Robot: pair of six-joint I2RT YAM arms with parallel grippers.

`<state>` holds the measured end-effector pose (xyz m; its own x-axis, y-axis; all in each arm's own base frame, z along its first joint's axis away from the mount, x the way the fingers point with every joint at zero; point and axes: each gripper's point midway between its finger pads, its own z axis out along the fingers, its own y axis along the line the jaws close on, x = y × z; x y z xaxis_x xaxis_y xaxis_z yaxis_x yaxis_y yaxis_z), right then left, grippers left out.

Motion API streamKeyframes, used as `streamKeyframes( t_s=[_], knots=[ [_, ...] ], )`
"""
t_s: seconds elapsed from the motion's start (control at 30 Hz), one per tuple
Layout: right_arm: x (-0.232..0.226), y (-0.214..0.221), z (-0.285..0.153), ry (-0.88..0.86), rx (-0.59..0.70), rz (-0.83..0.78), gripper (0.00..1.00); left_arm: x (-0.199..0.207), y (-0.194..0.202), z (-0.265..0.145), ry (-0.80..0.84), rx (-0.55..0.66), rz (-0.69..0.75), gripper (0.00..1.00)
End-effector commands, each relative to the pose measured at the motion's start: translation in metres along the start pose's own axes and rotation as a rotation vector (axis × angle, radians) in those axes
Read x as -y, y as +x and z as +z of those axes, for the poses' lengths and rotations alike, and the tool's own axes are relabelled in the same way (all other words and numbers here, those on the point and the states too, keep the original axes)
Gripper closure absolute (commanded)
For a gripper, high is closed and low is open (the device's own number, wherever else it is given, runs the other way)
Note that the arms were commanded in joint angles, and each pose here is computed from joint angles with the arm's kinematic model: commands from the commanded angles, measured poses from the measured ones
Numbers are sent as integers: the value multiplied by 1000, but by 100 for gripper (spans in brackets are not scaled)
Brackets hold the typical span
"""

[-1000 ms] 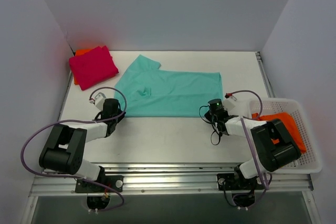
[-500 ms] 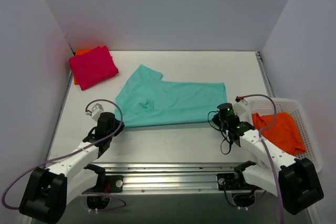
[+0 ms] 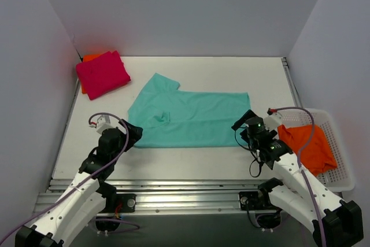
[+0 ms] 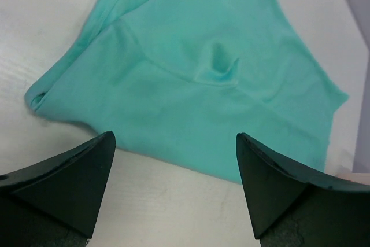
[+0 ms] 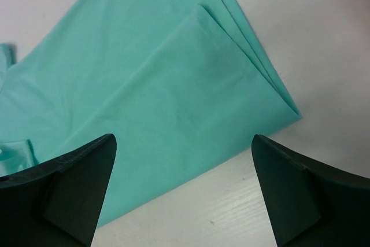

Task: Fold and stack the t-shirts
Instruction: Fold the flattened tshirt in 1/3 of the way

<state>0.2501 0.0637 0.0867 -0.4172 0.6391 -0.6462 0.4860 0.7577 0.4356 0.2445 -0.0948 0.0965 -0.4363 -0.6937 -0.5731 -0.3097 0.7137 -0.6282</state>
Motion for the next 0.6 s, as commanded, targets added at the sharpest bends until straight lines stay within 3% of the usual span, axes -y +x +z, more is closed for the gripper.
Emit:
streamKeyframes(
  t_s=[0.0, 0.1, 0.17, 0.2, 0.23, 0.27, 0.3, 0.33, 0.37, 0.4, 0.47, 0.57],
  knots=[
    [-42, -47, -12, -84, 124, -34, 0, 64, -59, -9, 177, 184, 30, 6],
    [-66, -63, -7, -95, 144, -110, 0, 102, -106, 12, 215, 315, 103, 6],
    [-76, -63, -1, -116, 138, -146, 0, 124, -129, 30, 244, 312, 194, 6],
    [-78, -58, 1, -136, 122, -155, 0, 122, -127, 64, 221, 254, 241, 6],
    [-87, -53, 3, -190, 110, -145, 0, 146, -164, 70, 266, 302, 286, 6],
    [-89, -49, 3, -213, 101, -146, 0, 164, -166, 81, 343, 249, 326, 6],
    [-90, -44, 4, -230, 86, -150, 0, 153, -157, 123, 312, 171, 354, 6],
    [-89, -37, 4, -252, 69, -154, 0, 184, -187, 133, 370, 209, 403, 6],
    [-89, -33, 4, -263, 62, -157, 0, 184, -187, 149, 390, 129, 421, 6],
    [-88, -31, 5, -270, 60, -162, 0, 164, -170, 196, 351, 28, 424, 6],
    [-85, -28, 4, -281, 61, -161, 0, 185, -194, 223, 378, 8, 448, 6],
    [-83, -31, 3, -277, 77, -156, 0, 154, -171, 301, 296, -113, 429, 5]
  ],
)
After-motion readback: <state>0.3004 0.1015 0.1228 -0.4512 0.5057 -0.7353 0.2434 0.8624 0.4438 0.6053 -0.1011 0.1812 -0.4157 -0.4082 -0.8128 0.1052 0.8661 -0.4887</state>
